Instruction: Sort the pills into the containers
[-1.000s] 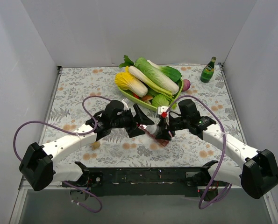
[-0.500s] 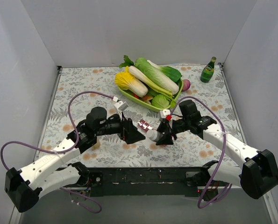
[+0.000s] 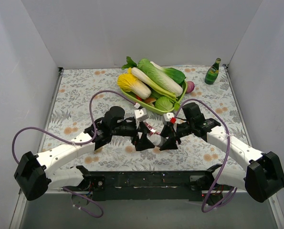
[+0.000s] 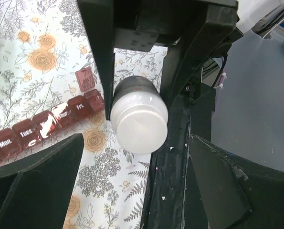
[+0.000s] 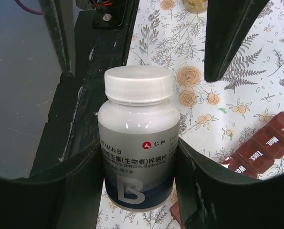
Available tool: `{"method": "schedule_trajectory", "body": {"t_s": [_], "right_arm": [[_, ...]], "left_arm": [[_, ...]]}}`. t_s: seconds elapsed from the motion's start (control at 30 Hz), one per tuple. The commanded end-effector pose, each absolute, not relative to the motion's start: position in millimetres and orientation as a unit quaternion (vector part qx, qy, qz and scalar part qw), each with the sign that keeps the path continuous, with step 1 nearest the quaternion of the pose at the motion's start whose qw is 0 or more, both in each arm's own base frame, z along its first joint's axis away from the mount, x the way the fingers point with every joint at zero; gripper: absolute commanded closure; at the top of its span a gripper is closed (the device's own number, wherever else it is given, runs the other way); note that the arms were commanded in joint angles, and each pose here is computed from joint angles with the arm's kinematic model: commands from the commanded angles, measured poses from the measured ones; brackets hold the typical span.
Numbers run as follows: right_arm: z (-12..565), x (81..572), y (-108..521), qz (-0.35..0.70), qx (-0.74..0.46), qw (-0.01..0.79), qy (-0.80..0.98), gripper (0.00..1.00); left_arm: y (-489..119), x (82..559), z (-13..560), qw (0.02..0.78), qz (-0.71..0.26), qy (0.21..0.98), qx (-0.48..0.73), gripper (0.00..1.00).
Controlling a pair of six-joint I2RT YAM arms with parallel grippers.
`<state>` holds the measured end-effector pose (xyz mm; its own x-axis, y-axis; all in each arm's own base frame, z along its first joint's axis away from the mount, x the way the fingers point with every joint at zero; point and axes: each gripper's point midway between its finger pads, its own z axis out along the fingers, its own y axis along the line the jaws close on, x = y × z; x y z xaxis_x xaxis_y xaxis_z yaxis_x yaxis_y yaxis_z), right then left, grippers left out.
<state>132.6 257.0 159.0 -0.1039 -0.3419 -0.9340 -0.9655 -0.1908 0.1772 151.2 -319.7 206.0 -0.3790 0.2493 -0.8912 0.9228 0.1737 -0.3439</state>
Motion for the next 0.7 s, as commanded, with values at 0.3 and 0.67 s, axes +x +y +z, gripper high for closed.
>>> {"method": "schedule_trajectory", "body": {"t_s": [0.3,0.67], "right_arm": [[171.4,138.9,263.1,0.503,-0.587,0.327,0.543,0.96],[165.5,145.8,260.5,0.48,-0.587,0.336,0.559,0.97]], "left_arm": [[-342.3,149.3,221.0,0.379,-0.47,0.66,0.448,0.36],[-343.6,164.4,222.0,0.344,-0.477,0.744,0.317,1.0]]}}
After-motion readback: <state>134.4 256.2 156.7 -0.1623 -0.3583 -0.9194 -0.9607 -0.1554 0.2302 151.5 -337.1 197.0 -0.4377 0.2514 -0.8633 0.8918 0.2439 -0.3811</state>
